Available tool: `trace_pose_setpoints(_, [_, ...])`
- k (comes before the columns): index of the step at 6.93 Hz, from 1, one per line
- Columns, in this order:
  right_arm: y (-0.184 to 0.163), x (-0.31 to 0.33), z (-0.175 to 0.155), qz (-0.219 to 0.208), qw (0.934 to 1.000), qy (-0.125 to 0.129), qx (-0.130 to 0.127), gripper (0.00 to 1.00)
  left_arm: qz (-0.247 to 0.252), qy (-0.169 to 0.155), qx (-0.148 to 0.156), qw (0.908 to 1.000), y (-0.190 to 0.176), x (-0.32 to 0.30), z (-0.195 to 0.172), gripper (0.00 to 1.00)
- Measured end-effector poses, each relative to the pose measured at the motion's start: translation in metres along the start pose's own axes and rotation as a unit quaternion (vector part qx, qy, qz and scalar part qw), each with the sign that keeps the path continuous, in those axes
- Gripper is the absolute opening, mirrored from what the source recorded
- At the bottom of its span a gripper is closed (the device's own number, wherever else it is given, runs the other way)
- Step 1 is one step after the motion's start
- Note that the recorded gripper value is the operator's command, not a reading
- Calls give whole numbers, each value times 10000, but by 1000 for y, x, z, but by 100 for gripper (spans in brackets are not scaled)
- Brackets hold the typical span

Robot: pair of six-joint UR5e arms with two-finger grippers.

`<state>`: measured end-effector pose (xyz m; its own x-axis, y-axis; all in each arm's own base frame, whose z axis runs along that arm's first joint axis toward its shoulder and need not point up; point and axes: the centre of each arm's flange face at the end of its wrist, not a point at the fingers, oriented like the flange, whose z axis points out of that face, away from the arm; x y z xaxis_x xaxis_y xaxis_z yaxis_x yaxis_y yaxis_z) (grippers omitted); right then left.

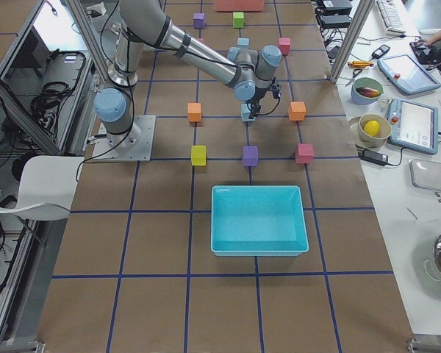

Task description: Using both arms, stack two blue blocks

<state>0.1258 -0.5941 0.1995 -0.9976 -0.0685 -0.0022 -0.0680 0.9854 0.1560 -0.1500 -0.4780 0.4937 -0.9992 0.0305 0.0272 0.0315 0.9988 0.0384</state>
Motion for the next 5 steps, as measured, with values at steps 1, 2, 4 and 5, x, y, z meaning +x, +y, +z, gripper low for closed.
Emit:
trace_pose_setpoints(1, [0, 0, -1, -1, 10000, 3, 20, 0, 0, 0, -3, 10000, 0, 0, 0, 100])
trace_pose_setpoints(2, [0, 0, -3, 1, 10000, 5, 41, 0, 0, 0, -4, 10000, 0, 0, 0, 100])
trace_pose_setpoints(4, [2, -3, -20, 81, 9999, 15, 126, 0, 0, 0, 0, 10000, 0, 0, 0, 100])
trace_pose_setpoints(5, [8, -15, -38, 282, 9994, -77, 166, 0, 0, 0, 4, 10000, 0, 0, 0, 100])
